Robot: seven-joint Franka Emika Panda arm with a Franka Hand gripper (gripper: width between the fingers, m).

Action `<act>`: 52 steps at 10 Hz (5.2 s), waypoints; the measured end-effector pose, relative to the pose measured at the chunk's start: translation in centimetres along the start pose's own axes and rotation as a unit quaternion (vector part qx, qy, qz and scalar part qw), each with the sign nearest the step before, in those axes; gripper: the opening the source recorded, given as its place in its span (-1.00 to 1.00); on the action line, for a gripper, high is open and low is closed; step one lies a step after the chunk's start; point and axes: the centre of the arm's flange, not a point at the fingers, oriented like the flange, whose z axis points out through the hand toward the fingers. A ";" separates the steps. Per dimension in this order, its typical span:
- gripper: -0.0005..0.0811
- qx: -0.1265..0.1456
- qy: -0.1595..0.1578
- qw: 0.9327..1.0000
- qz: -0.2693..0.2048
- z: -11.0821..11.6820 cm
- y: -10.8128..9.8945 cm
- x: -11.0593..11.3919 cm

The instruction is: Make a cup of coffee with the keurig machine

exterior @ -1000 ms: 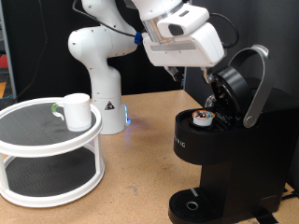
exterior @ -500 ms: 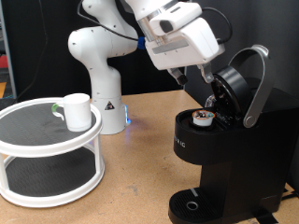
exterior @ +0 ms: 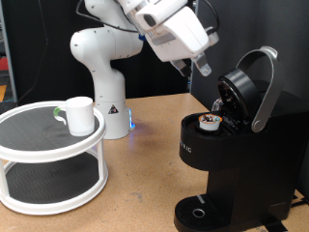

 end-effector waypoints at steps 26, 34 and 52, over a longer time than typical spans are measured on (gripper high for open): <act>0.77 0.063 -0.028 0.997 0.030 2.1 -7.9 9.3; -0.95 0.058 -0.063 0.996 0.030 5.4 -10.7 13.3; -0.97 0.057 -0.044 0.997 0.021 4.8 -10.1 13.7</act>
